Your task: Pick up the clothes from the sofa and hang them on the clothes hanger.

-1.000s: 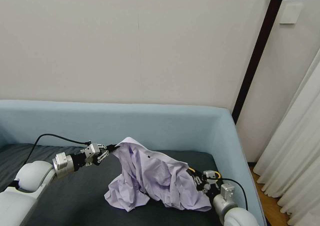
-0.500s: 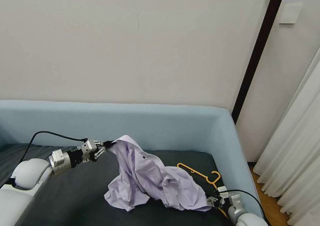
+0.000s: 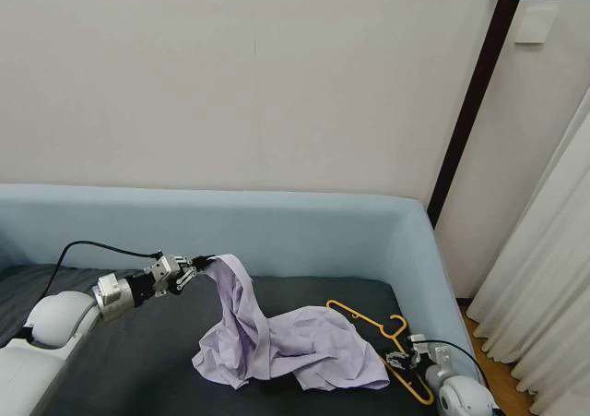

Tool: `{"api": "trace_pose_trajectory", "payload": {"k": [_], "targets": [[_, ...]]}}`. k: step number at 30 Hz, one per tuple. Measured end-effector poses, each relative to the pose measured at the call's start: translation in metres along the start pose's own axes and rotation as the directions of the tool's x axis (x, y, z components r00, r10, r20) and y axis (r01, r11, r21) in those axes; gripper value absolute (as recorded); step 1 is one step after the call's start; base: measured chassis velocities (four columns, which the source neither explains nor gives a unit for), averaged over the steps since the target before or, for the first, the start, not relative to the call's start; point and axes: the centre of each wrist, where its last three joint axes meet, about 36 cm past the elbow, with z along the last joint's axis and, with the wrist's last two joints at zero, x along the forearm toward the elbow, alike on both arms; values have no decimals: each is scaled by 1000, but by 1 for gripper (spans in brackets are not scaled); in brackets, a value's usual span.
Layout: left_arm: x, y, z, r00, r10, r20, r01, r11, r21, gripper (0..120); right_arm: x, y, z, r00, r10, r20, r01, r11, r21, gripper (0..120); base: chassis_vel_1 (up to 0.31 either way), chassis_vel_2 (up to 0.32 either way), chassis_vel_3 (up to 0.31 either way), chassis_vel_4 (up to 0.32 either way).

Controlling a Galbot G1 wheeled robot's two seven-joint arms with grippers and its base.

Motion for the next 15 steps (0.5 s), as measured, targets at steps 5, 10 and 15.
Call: {"api": "trace_pose_trajectory", "payload": {"k": [5, 10, 15], "targets": [[2, 1, -2, 1000, -7, 5, 7, 1000, 0, 0, -10, -6, 0, 1000, 10, -12, -10, 1000, -29, 90, 0, 0, 0, 0], [4, 3, -3, 1000, -12, 8, 12, 1000, -1, 0, -13, -14, 4, 999, 14, -31, -15, 999, -30, 74, 0, 0, 0, 0], [3, 5, -3, 1000, -16, 11, 16, 1000, -1, 0, -13, -20, 8, 999, 10, -39, -12, 999, -33, 69, 0, 0, 0, 0]]}}
